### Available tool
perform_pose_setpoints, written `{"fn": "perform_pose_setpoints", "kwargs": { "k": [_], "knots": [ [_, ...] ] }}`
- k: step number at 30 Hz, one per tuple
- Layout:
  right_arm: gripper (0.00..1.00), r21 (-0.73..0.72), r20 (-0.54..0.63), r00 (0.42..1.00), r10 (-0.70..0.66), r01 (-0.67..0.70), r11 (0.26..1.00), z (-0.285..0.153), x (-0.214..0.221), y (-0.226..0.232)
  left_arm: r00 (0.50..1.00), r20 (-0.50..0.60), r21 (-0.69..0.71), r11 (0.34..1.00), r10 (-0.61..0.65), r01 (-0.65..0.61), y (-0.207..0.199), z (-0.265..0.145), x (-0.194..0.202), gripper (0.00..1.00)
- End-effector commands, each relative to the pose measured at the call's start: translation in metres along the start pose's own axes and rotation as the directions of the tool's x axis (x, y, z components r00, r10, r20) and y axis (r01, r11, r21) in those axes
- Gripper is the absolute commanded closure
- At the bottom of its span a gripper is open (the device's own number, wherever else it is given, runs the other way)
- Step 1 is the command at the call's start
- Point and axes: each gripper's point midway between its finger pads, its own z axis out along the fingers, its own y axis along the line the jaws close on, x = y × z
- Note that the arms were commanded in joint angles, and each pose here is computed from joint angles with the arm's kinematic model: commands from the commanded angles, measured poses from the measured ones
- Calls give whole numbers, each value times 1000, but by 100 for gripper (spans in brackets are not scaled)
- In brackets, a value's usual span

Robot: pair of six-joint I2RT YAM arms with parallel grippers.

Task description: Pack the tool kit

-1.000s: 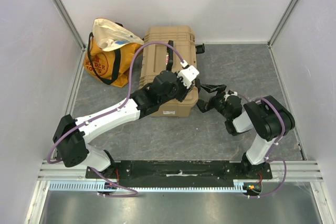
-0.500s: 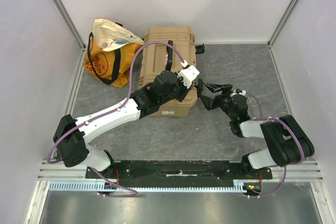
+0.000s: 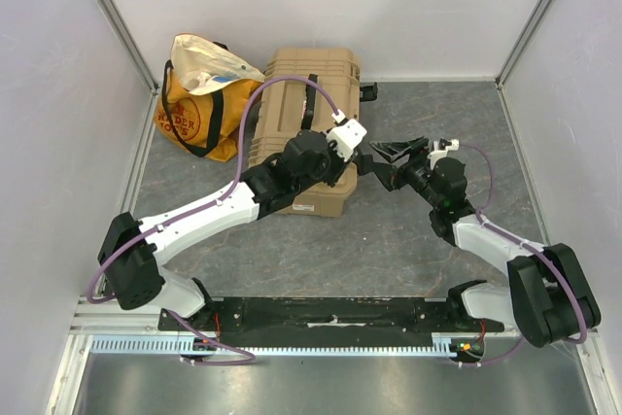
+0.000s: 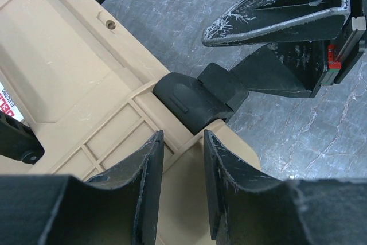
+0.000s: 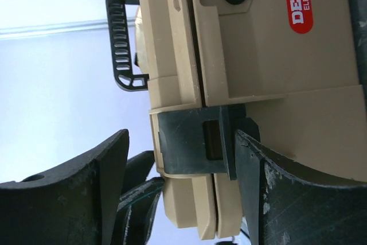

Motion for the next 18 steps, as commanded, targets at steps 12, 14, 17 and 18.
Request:
{"fn": "perform_pose_setpoints", "kwargs": {
  "k": [12, 14, 17, 18],
  "knots": [
    [22, 71, -192, 940, -283, 301, 951, -5, 38, -6, 942, -309, -67, 991, -132, 117, -9, 5, 72, 50],
    [22, 92, -193, 933, -304, 325, 941, -4, 38, -12, 933, -330, -104, 987, -147, 119, -5, 7, 74, 49],
    [21, 131, -202, 922, -330, 359, 924, -3, 36, -25, 918, -360, -152, 982, -164, 116, 1, 10, 79, 48],
    [22, 135, -202, 920, -336, 366, 921, -2, 36, -27, 915, -366, -161, 980, -170, 118, 2, 11, 80, 48]
  ]
}}
